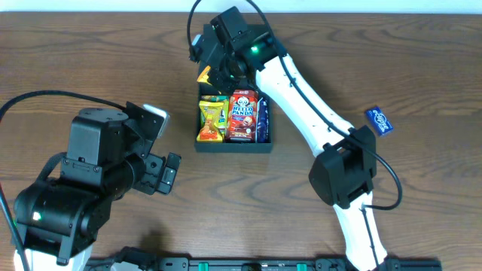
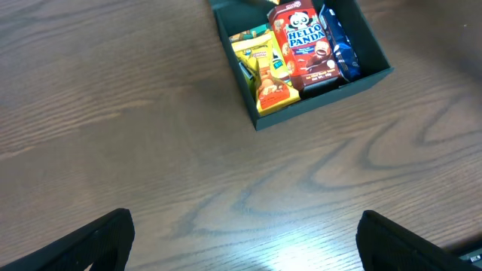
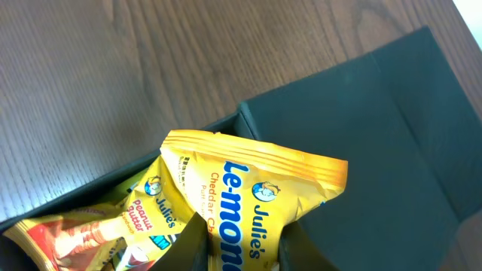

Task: Pack container
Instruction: 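Lower the Le-Mond packet into the black box and release it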

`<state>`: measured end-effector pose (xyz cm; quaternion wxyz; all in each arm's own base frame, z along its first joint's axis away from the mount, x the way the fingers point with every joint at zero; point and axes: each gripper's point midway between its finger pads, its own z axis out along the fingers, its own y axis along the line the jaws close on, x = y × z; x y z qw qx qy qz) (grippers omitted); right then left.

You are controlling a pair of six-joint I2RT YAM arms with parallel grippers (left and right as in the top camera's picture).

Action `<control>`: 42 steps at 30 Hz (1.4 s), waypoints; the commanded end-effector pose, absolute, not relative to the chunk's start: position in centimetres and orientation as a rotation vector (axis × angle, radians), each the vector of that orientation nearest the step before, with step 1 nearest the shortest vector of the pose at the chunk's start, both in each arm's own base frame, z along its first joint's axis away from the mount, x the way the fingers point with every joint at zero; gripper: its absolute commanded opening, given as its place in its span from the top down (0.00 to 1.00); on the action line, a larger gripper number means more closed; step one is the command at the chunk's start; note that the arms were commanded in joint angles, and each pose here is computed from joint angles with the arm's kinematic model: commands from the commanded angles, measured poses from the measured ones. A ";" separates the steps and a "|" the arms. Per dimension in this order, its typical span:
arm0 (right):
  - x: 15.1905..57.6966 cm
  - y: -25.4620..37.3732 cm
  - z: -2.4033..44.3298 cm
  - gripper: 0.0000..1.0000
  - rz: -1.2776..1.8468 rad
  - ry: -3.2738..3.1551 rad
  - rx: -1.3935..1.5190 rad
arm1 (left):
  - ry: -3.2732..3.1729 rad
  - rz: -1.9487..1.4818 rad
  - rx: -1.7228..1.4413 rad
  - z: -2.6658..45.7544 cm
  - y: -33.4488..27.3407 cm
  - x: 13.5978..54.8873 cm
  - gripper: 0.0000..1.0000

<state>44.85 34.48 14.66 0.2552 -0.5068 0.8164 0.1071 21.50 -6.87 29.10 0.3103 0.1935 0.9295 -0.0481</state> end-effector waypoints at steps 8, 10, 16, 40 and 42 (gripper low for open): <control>44.8 34.9 9.1 0.89 0.278 2.232 -1.513 | 2.456 -0.132 0.525 29.0 -6.9 21.4 0.05; 44.8 34.9 8.2 0.88 0.269 2.217 -1.555 | 2.456 -0.132 0.525 29.0 -6.9 21.4 0.05; 45.3 35.2 6.9 0.83 0.264 2.201 -1.570 | 2.456 -0.132 0.525 29.0 -6.9 21.4 0.05; 44.4 35.2 12.4 0.14 0.330 2.205 -1.454 | 2.456 -0.132 0.525 29.0 -6.9 21.4 0.05; 44.2 34.7 14.4 0.14 0.334 2.205 -1.415 | 2.456 -0.132 0.525 29.0 -6.9 21.4 0.05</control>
